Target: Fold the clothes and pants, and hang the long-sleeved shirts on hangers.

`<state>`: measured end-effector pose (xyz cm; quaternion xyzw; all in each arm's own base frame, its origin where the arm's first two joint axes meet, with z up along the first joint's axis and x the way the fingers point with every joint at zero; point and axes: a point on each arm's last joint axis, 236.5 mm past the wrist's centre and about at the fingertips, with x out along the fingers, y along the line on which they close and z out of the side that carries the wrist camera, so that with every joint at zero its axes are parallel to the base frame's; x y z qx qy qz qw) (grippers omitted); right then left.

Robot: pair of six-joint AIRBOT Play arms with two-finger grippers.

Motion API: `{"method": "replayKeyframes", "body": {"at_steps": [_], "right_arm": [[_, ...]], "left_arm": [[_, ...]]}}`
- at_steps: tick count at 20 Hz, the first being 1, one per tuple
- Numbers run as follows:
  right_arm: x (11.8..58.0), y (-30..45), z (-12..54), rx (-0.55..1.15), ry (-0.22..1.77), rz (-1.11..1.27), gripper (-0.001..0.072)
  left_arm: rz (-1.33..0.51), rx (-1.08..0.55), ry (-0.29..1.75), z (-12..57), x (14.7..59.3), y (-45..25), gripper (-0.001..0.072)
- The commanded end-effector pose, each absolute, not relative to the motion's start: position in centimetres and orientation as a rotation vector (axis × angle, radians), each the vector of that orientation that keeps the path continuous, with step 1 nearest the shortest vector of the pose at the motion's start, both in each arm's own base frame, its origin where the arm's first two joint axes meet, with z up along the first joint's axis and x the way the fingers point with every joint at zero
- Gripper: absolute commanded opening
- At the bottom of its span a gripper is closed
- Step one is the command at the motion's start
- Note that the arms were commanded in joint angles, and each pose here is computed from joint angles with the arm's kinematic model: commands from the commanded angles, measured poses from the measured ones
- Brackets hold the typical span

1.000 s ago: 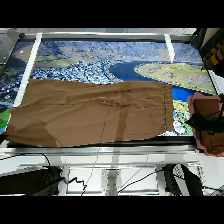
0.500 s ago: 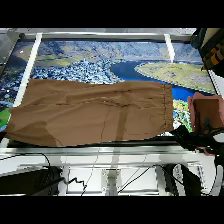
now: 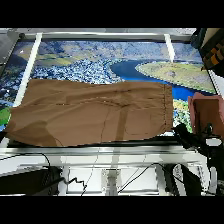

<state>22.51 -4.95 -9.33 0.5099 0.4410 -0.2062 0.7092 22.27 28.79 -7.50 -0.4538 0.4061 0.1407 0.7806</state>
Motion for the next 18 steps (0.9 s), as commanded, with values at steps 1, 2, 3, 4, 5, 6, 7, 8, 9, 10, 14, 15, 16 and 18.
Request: {"method": "replayKeyframes", "body": {"at_steps": [1, 2, 3, 4, 5, 6, 7, 8, 9, 10, 14, 15, 16, 18], "right_arm": [[23.9, -4.6, -9.9, 1.189, 0.952, -0.423, 0.0383], [24.2, -3.9, -10.2, 1.212, 0.967, -0.389, 0.0388], [24.3, -3.2, -10.5, 1.231, 0.984, -0.364, 0.0394], [24.5, -2.6, -10.8, 1.244, 1.0, -0.346, 0.0395], [24.7, -2.1, -11.0, 1.25, 1.014, -0.329, 0.0396], [25.0, -1.9, -11.2, 1.243, 1.014, -0.315, 0.0395], [25.2, -1.9, -11.2, 1.225, 1.008, -0.308, 0.0389], [25.4, -2.3, -11.2, 1.199, 0.995, -0.311, 0.0322], [25.6, -2.5, -11.1, 1.191, 0.987, -0.311, 0.017], [25.9, -2.6, -10.7, 1.188, 0.982, -0.302, 0.003], [27.5, -1.0, -6.4, 1.159, 1.015, -0.122, 0.0028], [27.8, -0.7, -4.9, 1.122, 1.014, -0.076, 0.0028], [28.0, -0.8, -3.5, 1.082, 1.004, -0.051, 0.0028], [28.1, -1.9, -1.0, 1.04, 0.966, -0.093, 0.0028]], "left_arm": [[0.298, -1.009, 0.833, -6.8, 23.1, 28.9, 0.002], [0.297, -1.021, 0.811, -6.5, 23.4, 29.0, 0.002], [0.296, -1.03, 0.793, -6.2, 23.7, 29.1, 0.0019], [0.296, -1.035, 0.781, -6.0, 23.9, 29.2, 0.0019], [0.296, -1.036, 0.779, -6.0, 23.9, 29.2, 0.002], [0.296, -1.036, 0.78, -6.0, 23.9, 29.2, 0.0019], [0.295, -1.036, 0.78, -6.0, 23.9, 29.2, 0.0019], [0.291, -1.039, 0.781, -6.0, 23.9, 29.1, 0.0019], [0.281, -1.043, 0.783, -5.9, 24.0, 28.9, 0.0019], [0.26, -1.056, 0.777, -5.6, 24.2, 28.4, 0.0019], [0.16, -1.107, 0.627, -1.1, 26.6, 27.6, 0.0018], [0.167, -1.068, 0.612, -0.1, 26.6, 27.8, 0.0018], [0.18, -1.019, 0.601, 0.9, 26.6, 28.0, 0.0018], [0.254, -0.921, 0.562, 3.3, 26.3, 29.2, 0.0017]]}}
